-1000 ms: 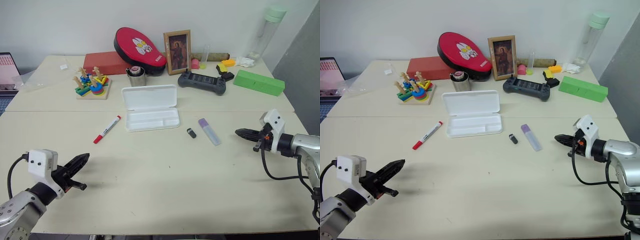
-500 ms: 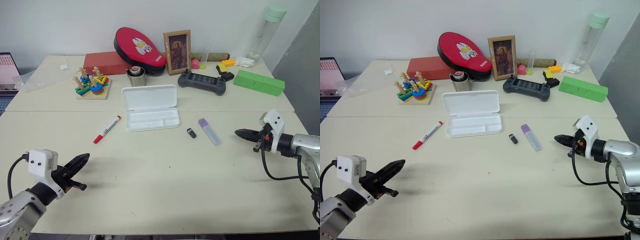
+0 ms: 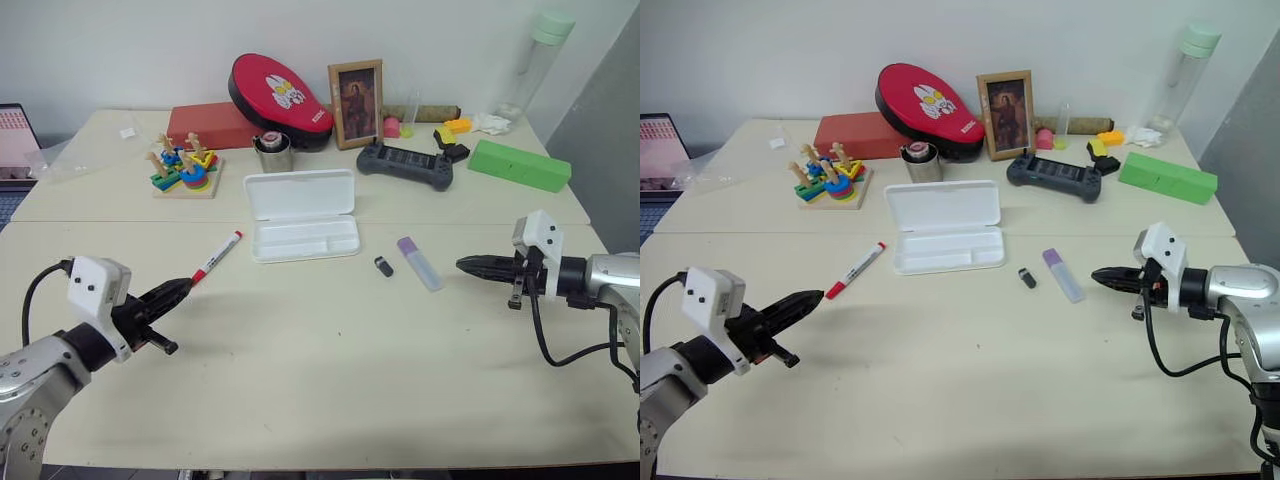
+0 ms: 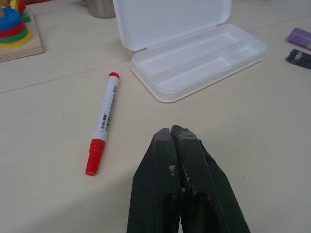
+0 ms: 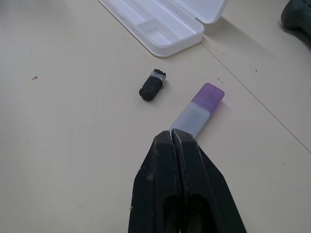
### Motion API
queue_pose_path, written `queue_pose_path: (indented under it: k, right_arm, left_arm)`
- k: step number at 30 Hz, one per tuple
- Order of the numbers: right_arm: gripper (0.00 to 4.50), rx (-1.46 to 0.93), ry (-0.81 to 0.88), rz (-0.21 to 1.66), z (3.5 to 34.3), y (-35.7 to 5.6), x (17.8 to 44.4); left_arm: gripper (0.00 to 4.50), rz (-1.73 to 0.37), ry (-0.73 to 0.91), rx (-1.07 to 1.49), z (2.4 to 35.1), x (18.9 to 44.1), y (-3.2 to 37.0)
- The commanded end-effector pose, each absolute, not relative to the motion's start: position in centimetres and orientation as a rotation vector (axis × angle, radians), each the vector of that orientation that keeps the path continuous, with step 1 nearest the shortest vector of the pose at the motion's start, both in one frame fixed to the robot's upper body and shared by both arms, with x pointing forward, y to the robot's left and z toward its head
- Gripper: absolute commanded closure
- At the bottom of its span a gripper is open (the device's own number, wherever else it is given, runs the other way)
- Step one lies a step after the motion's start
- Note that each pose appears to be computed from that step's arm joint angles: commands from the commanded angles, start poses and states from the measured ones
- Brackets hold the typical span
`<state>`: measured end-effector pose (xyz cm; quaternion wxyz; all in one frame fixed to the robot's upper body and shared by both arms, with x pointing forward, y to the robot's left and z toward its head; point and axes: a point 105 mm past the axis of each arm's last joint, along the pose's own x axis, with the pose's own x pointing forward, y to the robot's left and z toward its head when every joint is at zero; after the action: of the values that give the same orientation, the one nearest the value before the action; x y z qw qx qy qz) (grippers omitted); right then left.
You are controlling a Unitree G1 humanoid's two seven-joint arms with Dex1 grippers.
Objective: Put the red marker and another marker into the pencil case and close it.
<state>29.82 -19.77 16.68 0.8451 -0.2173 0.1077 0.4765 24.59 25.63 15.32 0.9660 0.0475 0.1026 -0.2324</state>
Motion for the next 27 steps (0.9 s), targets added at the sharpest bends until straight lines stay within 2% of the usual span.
queue_pose_path:
  k: [1, 3, 7, 20, 24, 27]
  right_arm:
    - [4.50, -0.479, 0.181, 1.022, 17.9, -19.2, 29.5]
    - [4.50, -0.478, 0.180, 1.020, 17.9, -19.2, 29.5]
    - [4.50, -0.476, 0.179, 1.023, 17.9, -19.1, 29.4]
    - [4.50, -0.488, 0.163, 1.083, 18.9, -18.3, 28.6]
    - [4.50, -0.522, 0.178, 1.136, 18.6, -17.9, 27.8]
    - [4.50, -0.520, 0.176, 1.144, 18.6, -17.8, 27.8]
  left_arm:
    - [4.43, -0.486, 0.203, 0.124, 15.9, 24.7, 25.4]
    - [4.27, -0.474, 0.200, 0.136, 15.9, 25.0, 25.7]
    - [3.51, -0.488, 0.191, 0.138, 16.0, 25.1, 25.6]
    - [0.90, -0.543, 0.175, 0.195, 16.5, 25.7, 24.8]
    - [0.09, -0.645, 0.215, 0.281, 16.4, 26.1, 23.6]
    - [0.01, -0.685, 0.225, 0.331, 16.4, 26.8, 23.2]
